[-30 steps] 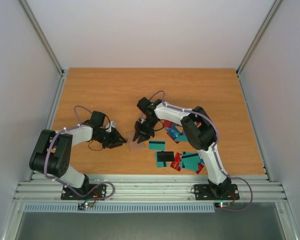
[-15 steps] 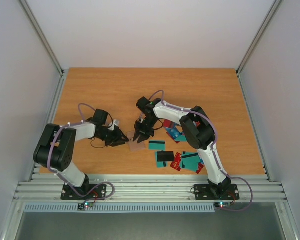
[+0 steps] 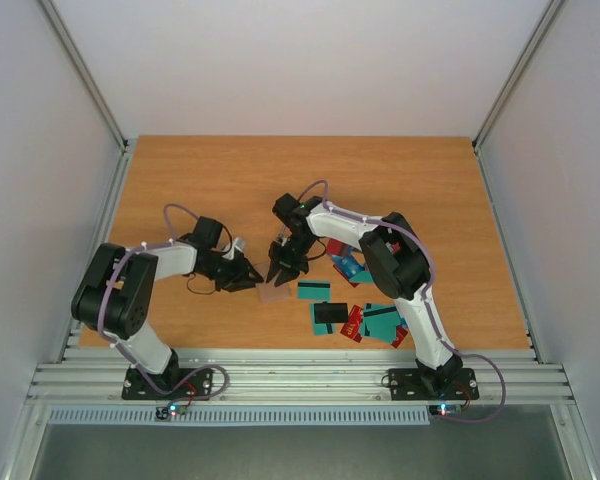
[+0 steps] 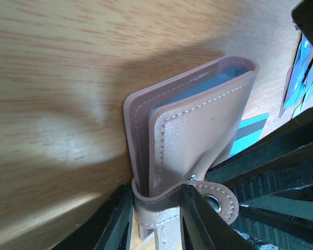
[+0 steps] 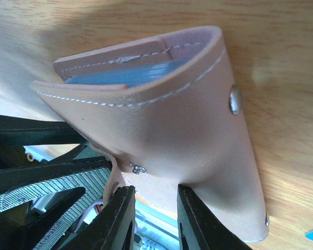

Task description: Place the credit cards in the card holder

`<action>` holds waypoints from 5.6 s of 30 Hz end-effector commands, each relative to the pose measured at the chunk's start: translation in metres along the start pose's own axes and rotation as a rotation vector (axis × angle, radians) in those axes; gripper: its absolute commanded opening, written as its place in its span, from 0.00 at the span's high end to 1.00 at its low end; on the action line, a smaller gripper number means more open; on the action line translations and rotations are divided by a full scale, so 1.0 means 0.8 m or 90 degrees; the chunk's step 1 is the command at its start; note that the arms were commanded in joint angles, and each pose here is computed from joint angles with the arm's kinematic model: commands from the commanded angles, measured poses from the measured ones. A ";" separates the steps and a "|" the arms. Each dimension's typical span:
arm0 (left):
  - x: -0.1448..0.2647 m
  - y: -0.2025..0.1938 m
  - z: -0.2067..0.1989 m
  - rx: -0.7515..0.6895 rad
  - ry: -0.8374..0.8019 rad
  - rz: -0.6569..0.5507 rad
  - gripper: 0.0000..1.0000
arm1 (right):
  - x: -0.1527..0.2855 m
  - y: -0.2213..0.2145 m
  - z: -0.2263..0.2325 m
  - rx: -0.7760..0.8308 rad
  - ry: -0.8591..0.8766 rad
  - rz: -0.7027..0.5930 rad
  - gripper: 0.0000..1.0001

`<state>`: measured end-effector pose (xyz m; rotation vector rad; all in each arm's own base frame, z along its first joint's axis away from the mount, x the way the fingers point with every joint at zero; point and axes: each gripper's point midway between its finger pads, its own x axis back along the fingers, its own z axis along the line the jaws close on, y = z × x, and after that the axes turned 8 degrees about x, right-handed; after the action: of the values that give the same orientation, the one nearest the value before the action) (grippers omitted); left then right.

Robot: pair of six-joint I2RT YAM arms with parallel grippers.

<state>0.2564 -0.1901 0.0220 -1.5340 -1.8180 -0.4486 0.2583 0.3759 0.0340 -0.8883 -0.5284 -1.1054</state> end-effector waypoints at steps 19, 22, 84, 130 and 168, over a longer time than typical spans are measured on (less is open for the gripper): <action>-0.031 0.004 0.042 -0.008 0.116 0.013 0.75 | 0.036 0.014 0.026 0.047 -0.004 -0.068 0.75; -0.033 0.003 0.045 -0.009 0.123 0.015 0.75 | 0.049 0.007 0.032 0.052 -0.003 -0.073 0.75; -0.001 0.002 0.016 -0.047 0.132 -0.008 0.59 | -0.004 0.031 -0.031 0.047 -0.095 -0.055 0.98; -0.044 0.020 0.020 -0.032 0.156 0.008 0.64 | -0.021 0.021 -0.038 0.055 -0.092 -0.032 0.99; 0.065 0.011 -0.065 -0.165 0.177 -0.104 0.34 | 0.125 -0.006 0.043 0.185 -0.102 -0.206 0.32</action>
<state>0.2681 -0.1925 0.0546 -1.4460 -1.6568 -0.8525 0.2854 0.3568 0.0708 -0.7566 -0.8425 -1.1440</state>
